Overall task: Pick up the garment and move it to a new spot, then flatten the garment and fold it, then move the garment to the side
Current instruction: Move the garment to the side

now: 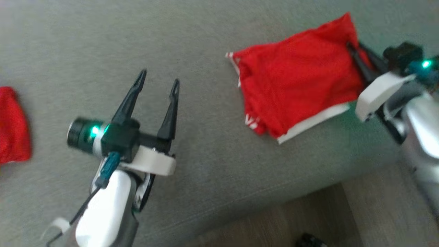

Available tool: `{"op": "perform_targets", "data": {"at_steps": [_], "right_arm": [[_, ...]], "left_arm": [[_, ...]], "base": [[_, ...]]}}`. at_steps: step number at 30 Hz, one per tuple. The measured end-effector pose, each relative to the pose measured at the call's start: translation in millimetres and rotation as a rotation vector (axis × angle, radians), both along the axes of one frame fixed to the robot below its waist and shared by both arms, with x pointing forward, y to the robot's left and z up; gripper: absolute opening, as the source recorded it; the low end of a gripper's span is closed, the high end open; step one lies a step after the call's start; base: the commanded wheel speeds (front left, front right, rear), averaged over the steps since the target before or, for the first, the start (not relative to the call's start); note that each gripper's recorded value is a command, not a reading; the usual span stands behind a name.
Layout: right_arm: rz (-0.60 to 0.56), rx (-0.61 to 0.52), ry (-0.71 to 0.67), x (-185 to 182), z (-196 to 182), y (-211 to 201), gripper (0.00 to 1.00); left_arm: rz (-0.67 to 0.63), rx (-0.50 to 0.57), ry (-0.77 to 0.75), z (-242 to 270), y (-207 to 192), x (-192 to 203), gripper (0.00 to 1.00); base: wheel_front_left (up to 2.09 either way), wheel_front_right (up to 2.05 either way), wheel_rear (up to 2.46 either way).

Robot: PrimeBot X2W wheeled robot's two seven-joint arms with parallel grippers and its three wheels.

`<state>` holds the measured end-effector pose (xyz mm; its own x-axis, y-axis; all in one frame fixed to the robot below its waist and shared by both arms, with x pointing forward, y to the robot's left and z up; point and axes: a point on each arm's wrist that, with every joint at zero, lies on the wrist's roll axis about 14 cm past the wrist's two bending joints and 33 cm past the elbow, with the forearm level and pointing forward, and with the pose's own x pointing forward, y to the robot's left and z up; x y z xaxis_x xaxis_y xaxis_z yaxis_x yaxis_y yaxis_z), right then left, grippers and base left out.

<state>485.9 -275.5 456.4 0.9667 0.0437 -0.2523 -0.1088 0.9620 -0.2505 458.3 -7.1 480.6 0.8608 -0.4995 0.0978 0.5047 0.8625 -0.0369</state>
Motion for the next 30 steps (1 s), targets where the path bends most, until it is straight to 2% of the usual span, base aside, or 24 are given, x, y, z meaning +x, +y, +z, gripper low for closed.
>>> {"op": "perform_targets", "data": {"at_steps": [6,9,12,17,26,27,28,30], "right_arm": [[-0.101,-0.089,0.055,-0.6,-5.9,-56.5,0.00],[-0.185,-0.120,0.065,-5.7,-3.3,-90.8,0.00],[-0.223,-0.139,0.059,-4.8,1.6,-107.6,0.00],[-0.246,-0.191,0.038,5.7,9.5,-123.5,0.00],[-0.260,-0.172,0.029,8.2,2.9,-124.7,0.00],[-0.262,-0.168,0.023,8.7,4.5,-124.6,0.89],[-0.267,-0.163,0.014,9.0,6.8,-125.0,1.00],[-0.269,-0.155,-0.002,10.0,11.7,-124.5,1.00]], "left_arm": [[-0.228,0.027,-0.049,-15.9,-56.7,15.8,1.00],[-0.314,0.018,-0.049,-25.8,-83.2,17.9,1.00],[-0.364,-0.008,-0.039,-33.4,-102.1,17.3,1.00],[-0.395,-0.038,-0.012,-46.9,-115.6,18.7,1.00],[-0.348,-0.047,0.001,-48.5,-105.8,25.0,1.00],[-0.342,-0.048,0.000,-46.8,-104.3,25.4,1.00],[-0.333,-0.049,-0.002,-44.9,-102.5,25.9,1.00],[-0.318,-0.055,-0.006,-39.5,-99.9,26.2,1.00]], "base": [[0.00,0.00,0.00],[0.00,0.00,0.00],[0.00,0.00,0.00],[0.00,0.00,0.00],[0.00,0.00,0.00],[0.00,0.00,0.00],[0.00,0.00,0.00],[0.00,0.00,0.00]]}}
